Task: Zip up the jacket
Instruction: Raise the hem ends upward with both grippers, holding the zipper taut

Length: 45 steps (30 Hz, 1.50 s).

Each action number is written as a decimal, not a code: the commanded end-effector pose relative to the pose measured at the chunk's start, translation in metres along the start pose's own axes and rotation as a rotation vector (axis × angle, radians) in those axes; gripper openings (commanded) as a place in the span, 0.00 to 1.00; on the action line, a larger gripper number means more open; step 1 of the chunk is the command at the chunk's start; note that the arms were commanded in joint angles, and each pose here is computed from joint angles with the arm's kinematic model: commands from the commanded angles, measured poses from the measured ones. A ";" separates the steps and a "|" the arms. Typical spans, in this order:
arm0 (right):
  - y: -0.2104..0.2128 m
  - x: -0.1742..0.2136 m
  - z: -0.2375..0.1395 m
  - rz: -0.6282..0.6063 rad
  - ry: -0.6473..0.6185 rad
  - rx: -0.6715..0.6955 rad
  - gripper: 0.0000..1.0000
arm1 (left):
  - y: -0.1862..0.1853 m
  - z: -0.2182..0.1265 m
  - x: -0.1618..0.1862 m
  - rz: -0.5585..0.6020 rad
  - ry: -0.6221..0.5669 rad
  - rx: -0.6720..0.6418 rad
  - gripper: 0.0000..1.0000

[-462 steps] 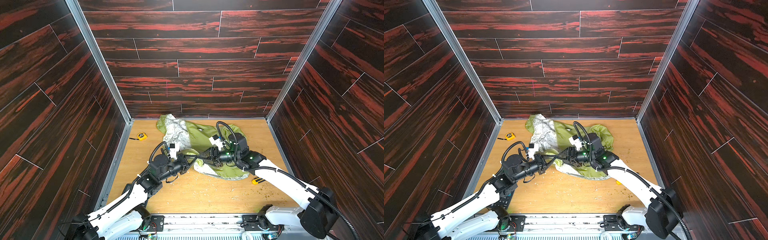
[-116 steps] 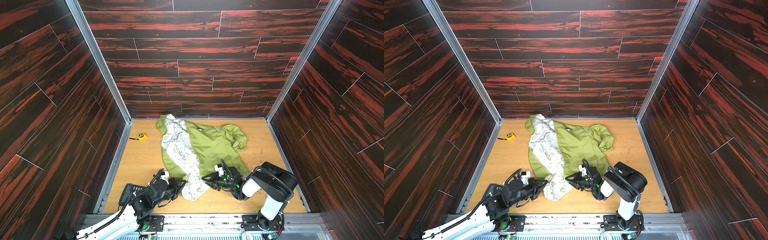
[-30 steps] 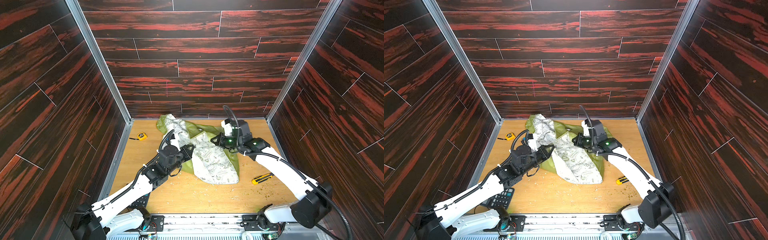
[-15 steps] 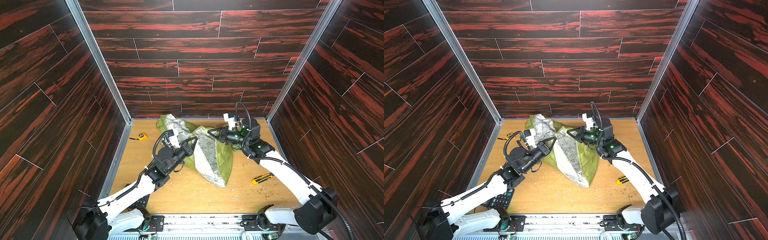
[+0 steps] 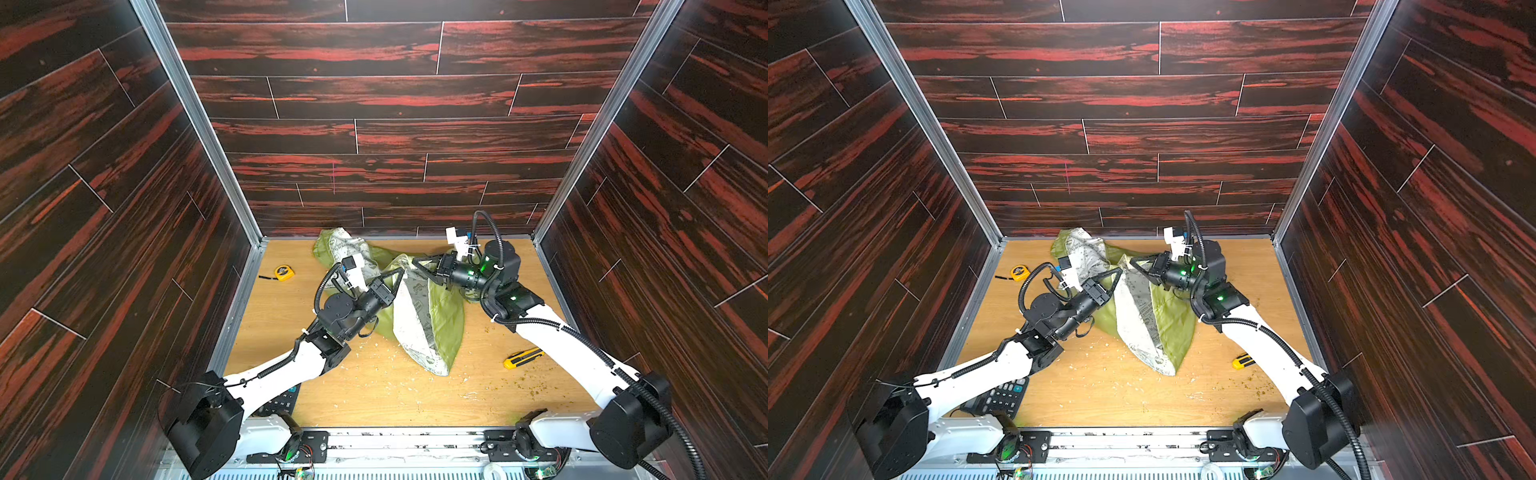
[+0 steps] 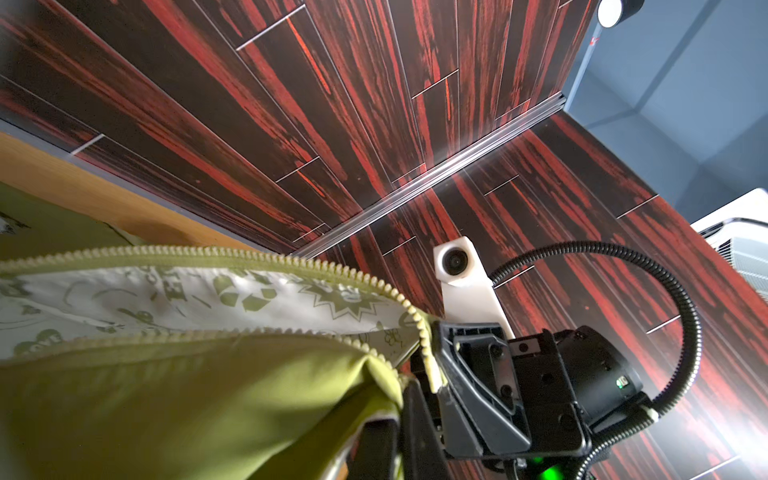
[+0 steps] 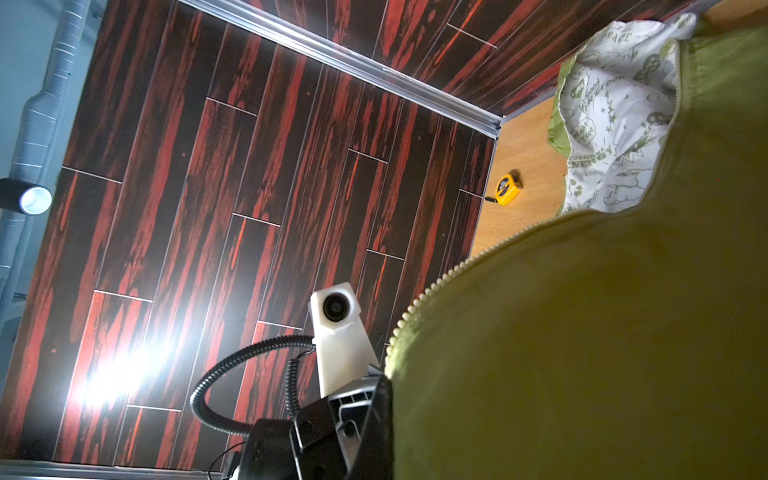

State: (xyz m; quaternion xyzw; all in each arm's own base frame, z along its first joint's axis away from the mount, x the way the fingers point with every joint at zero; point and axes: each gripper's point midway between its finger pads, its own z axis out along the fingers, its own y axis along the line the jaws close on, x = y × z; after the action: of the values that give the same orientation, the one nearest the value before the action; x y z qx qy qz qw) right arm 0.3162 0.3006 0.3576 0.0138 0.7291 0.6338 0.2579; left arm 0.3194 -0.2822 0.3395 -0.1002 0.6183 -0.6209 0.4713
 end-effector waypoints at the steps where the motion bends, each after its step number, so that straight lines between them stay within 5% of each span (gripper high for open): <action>1: 0.020 -0.005 -0.006 -0.031 -0.050 -0.057 0.00 | -0.045 0.003 -0.026 -0.033 -0.078 0.153 0.00; 13: 0.033 -0.020 -0.008 -0.053 -0.138 -0.105 0.00 | -0.046 0.003 -0.030 -0.096 -0.105 0.178 0.00; 45: 0.036 -0.017 0.014 -0.042 -0.121 -0.099 0.00 | -0.041 0.003 -0.036 -0.127 -0.153 0.184 0.00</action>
State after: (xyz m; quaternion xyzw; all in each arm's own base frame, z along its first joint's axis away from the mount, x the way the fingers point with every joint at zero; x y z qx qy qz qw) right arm 0.3231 0.3098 0.3816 0.0330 0.6922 0.6532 0.3050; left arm 0.3252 -0.2755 0.3678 -0.1445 0.5518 -0.6751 0.4679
